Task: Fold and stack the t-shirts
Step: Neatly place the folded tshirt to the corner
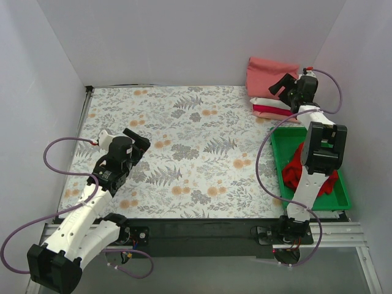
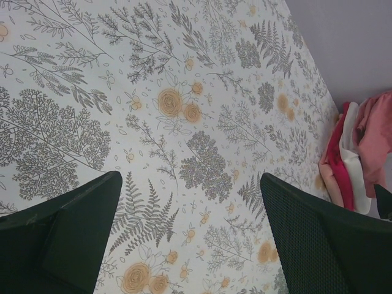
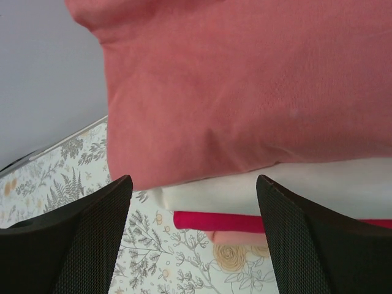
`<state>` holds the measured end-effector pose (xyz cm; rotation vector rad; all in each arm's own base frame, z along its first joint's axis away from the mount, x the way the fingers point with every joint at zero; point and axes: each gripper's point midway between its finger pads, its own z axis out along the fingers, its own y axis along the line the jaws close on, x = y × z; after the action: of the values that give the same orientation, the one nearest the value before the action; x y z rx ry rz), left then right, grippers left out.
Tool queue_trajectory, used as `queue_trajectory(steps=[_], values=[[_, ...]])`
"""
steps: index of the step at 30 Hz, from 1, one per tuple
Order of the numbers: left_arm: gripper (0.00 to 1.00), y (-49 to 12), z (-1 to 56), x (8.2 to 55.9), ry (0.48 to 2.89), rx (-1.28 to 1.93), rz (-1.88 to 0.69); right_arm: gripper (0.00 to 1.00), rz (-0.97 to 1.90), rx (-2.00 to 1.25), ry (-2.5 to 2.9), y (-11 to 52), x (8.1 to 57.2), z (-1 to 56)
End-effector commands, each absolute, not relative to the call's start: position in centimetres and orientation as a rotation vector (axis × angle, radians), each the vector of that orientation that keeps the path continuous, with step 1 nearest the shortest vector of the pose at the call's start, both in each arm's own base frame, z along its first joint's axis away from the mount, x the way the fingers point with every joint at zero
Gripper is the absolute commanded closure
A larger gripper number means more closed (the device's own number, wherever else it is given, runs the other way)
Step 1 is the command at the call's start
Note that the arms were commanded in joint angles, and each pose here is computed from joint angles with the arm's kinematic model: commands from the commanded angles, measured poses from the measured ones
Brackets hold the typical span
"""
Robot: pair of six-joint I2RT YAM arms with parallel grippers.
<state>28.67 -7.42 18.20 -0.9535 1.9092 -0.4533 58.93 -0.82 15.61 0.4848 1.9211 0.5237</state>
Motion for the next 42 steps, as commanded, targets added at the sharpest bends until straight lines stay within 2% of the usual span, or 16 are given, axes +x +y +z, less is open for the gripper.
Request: queue_trajectory(steps=[1, 7, 17, 30, 37, 41, 42], values=[[0.04, -6.4, 18.7, 28.9, 1.864, -0.96, -0.404, 0.13, 0.59, 0.451, 1.852, -0.2, 61.2, 18.4], [0.04, -6.1, 18.5, 29.0, 1.861, -0.968, -0.378, 0.13, 0.581, 0.495, 1.892, -0.6, 62.0, 15.8], [0.04, -6.0, 18.0, 29.2, 1.875, -0.971, -0.357, 0.14, 0.492, 0.575, 1.934, -1.9, 59.9, 13.6], [0.04, -6.0, 17.9, 29.4, 1.877, -0.966, -0.349, 0.14, 0.505, 0.628, 1.859, -3.0, 63.7, 14.8], [0.04, -5.9, 17.8, 29.4, 1.879, -0.964, -0.335, 0.21, 0.494, 0.671, 1.854, -3.5, 64.3, 13.8], [0.04, -5.8, 17.9, 29.3, 1.872, -0.966, -0.339, 0.28, 0.47, 0.715, 1.861, -3.9, 63.7, 12.9], [0.04, -5.8, 18.0, 29.3, 1.871, -0.966, -0.34, 0.35, 0.465, 0.724, 1.869, -4.0, 63.5, 12.5]])
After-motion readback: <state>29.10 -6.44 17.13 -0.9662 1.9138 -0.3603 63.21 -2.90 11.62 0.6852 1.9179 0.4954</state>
